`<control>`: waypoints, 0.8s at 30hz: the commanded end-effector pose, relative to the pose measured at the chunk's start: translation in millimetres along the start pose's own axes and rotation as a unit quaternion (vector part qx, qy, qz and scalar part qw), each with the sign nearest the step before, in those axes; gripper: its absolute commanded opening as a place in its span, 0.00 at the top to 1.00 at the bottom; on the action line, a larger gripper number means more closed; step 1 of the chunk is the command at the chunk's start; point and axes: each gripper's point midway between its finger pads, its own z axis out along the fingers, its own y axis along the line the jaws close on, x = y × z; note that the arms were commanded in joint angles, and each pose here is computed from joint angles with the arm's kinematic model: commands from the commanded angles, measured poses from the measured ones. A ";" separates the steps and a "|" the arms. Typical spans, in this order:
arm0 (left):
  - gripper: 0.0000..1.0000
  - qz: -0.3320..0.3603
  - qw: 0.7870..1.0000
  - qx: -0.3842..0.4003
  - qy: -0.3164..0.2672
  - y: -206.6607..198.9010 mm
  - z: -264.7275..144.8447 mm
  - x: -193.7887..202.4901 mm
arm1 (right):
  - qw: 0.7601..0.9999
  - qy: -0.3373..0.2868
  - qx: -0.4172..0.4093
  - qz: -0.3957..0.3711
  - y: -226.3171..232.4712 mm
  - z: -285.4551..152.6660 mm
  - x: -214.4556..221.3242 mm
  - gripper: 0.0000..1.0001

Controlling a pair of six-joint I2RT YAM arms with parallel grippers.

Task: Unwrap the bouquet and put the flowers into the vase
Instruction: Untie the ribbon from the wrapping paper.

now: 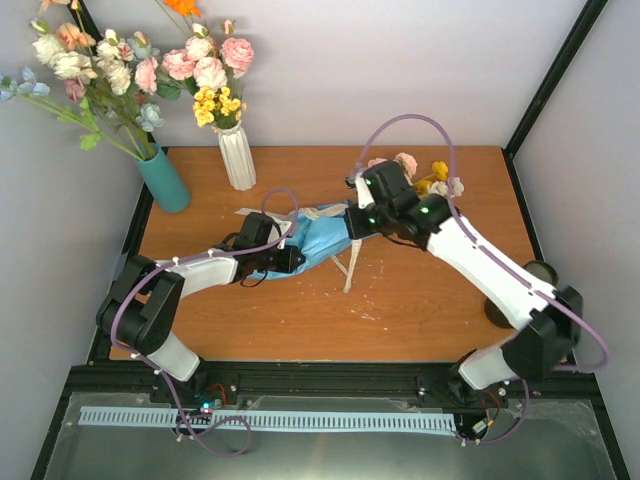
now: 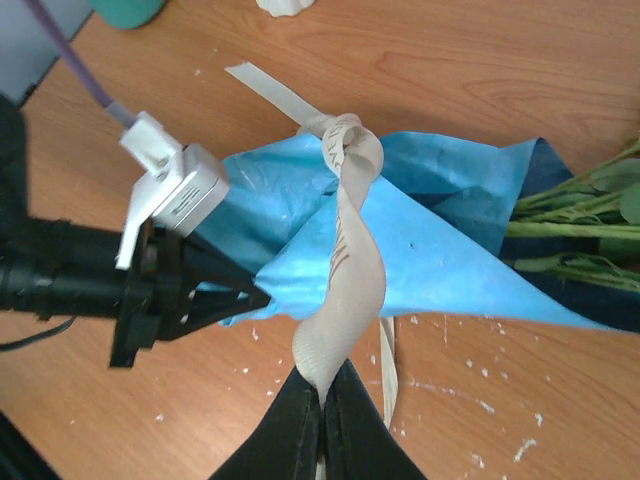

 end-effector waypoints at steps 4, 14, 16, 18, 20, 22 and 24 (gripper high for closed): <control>1.00 -0.005 0.999 -0.034 -0.016 7.4 0.1 -23.0 | 0.999 -0.032 -0.002 0.040 -1.3 -61.4 29.7 0.97; 0.99 -0.001 0.998 -0.066 -0.024 13.7 -2.0 -42.5 | 0.994 -0.077 0.003 0.082 -10.2 -123.0 61.0 0.97; 1.00 -0.005 0.996 -0.086 -0.022 20.6 -1.9 -43.7 | 0.993 -0.081 0.009 0.088 -13.4 -128.8 66.3 0.97; 1.00 -0.005 0.995 -0.101 -0.024 25.0 -1.4 -47.4 | 0.991 -0.092 0.009 0.093 -15.0 -135.1 69.4 0.97; 1.00 -0.011 0.994 -0.112 -0.012 29.2 -1.4 -43.3 | 0.990 -0.102 0.005 0.097 -15.3 -140.3 72.2 0.97; 1.00 -0.015 0.992 -0.121 -0.012 32.1 -2.3 -44.2 | 0.989 -0.116 -0.001 0.097 -14.5 -148.0 73.1 0.97; 1.00 -0.016 0.992 -0.125 -0.013 32.9 -3.0 -45.3 | 0.986 -0.132 0.003 0.102 -18.0 -155.2 75.6 0.97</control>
